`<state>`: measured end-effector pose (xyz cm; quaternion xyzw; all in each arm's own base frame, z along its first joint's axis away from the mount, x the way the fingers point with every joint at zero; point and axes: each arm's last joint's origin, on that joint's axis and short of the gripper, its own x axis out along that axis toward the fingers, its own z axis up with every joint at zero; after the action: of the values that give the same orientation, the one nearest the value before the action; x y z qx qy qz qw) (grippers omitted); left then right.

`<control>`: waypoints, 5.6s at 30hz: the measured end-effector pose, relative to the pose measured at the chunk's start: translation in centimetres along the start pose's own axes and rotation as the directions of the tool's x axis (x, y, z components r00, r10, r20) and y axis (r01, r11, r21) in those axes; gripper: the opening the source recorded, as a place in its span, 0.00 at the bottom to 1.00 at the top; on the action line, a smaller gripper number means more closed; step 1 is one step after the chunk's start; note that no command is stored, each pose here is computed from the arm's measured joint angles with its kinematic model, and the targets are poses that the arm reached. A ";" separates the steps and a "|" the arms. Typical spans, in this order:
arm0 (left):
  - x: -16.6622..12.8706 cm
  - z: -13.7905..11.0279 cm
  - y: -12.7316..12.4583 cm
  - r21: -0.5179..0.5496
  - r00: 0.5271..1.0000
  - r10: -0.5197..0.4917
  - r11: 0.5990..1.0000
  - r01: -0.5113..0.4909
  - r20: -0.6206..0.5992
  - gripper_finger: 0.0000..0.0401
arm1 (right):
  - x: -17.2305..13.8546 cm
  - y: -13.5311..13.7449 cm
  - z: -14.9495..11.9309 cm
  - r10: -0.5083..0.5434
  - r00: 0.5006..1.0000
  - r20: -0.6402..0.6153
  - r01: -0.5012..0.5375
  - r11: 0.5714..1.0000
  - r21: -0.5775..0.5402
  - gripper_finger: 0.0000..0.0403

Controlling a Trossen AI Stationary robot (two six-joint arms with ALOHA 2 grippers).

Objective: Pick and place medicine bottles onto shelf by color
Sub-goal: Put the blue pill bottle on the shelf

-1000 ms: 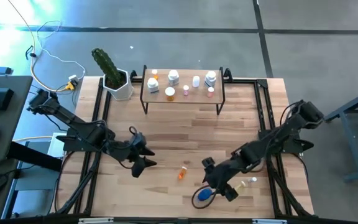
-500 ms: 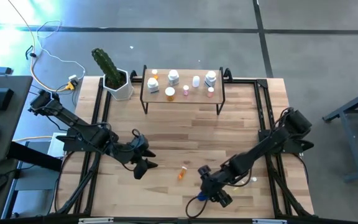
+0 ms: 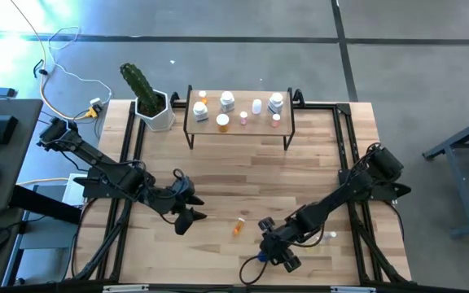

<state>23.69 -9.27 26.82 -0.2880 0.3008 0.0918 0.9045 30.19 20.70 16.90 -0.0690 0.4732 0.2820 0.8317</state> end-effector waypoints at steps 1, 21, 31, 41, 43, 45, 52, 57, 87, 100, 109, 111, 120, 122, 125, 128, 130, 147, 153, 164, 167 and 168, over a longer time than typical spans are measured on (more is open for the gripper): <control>0.0 0.0 0.0 0.009 1.000 0.000 1.000 0.000 0.000 0.60 | 0.0 0.0 0.0 0.000 1.000 0.002 0.000 1.000 0.010 0.44; 0.1 0.0 0.0 0.050 1.000 0.007 0.999 -0.007 0.003 0.60 | -0.2 0.1 0.5 0.004 1.000 0.016 -0.011 0.889 0.457 0.39; 0.1 0.0 0.0 0.165 1.000 0.005 0.986 -0.006 0.001 0.60 | -2.0 0.2 3.1 -0.103 0.994 0.027 0.066 0.796 0.602 0.39; 0.1 1.0 0.7 0.222 0.999 0.019 0.975 -0.026 0.035 0.60 | -5.4 0.0 6.8 -0.286 0.955 0.073 0.172 0.743 0.647 0.39; 0.2 1.2 0.9 0.238 0.999 0.028 0.971 -0.036 0.036 0.60 | -6.3 -0.4 7.4 -0.332 0.940 0.076 0.204 0.728 0.654 0.39; 0.3 1.4 1.1 0.261 0.998 0.037 0.964 -0.046 0.042 0.60 | -7.1 -0.9 8.0 -0.378 0.923 0.069 0.245 0.718 0.651 0.39; 0.6 2.5 2.2 0.299 0.995 0.077 0.950 -0.094 0.068 0.60 | -10.3 -4.0 9.6 -0.478 0.877 0.044 0.346 0.692 0.634 0.39; 0.8 3.2 3.0 0.325 0.990 0.110 0.936 -0.132 0.086 0.60 | -13.0 -6.9 10.5 -0.539 0.842 0.030 0.401 0.662 0.633 0.40; -3.6 10.8 12.1 0.122 0.847 0.390 0.881 -0.457 0.362 0.60 | -38.6 -27.7 2.2 -0.833 0.551 -0.045 0.703 0.435 0.563 0.41; -4.5 12.4 14.2 0.010 0.765 0.469 0.850 -0.527 0.442 0.60 | -43.6 -34.3 -6.1 -0.879 0.472 -0.069 0.730 0.345 0.590 0.41; -4.6 12.5 14.6 -0.006 0.754 0.485 0.843 -0.538 0.443 0.60 | -40.8 -36.7 -6.0 -0.804 0.595 0.000 0.658 0.487 0.574 0.41; -4.7 12.5 14.6 -0.006 0.753 0.486 0.842 -0.540 0.443 0.60 | -39.4 -37.2 -6.0 -0.756 0.655 0.011 0.623 0.548 0.558 0.41; -4.7 12.5 14.6 -0.005 0.752 0.487 0.841 -0.541 0.443 0.60 | -35.3 -38.9 -6.8 -0.620 0.780 -0.084 0.572 0.652 0.498 0.41; -4.7 12.5 14.6 -0.005 0.752 0.487 0.841 -0.541 0.443 0.60 | -34.7 -39.0 -7.0 -0.593 0.798 -0.103 0.556 0.661 0.503 0.41; -4.7 12.5 14.6 -0.007 0.753 0.487 0.841 -0.540 0.443 0.60 | -34.3 -39.0 -7.2 -0.557 0.825 -0.099 0.521 0.681 0.514 0.41; -4.7 12.5 14.6 -0.007 0.753 0.487 0.841 -0.540 0.443 0.60 | -33.5 -39.3 -7.3 -0.517 0.852 -0.080 0.477 0.704 0.526 0.41; -4.7 12.5 14.6 -0.007 0.753 0.487 0.841 -0.540 0.443 0.60 | -32.9 -39.6 -7.5 -0.494 0.864 -0.092 0.463 0.709 0.532 0.41; -4.7 12.5 14.6 -0.005 0.753 0.487 0.841 -0.541 0.443 0.60 | -32.3 -39.0 -7.7 -0.426 0.895 -0.130 0.422 0.717 0.555 0.41; -4.6 12.5 14.6 -0.005 0.753 0.487 0.841 -0.541 0.442 0.60 | -32.3 -38.9 -7.6 -0.425 0.896 -0.130 0.421 0.717 0.555 0.41; -4.6 12.4 14.7 -0.003 0.755 0.490 0.840 -0.543 0.436 0.60 | -32.1 -38.9 -7.2 -0.434 0.893 -0.120 0.425 0.726 0.540 0.48; -4.6 12.4 14.7 -0.003 0.755 0.490 0.840 -0.543 0.436 0.60 | -32.1 -39.0 -7.1 -0.439 0.891 -0.115 0.428 0.727 0.536 0.53; -4.6 12.4 14.7 -0.002 0.755 0.490 0.840 -0.543 0.436 0.60 | -32.1 -39.0 -7.1 -0.439 0.891 -0.116 0.428 0.727 0.536 0.54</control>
<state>21.10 9.90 30.87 -0.1101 0.1723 0.3788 0.9026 33.11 -27.34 33.63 0.0662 0.4964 -0.0668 0.8630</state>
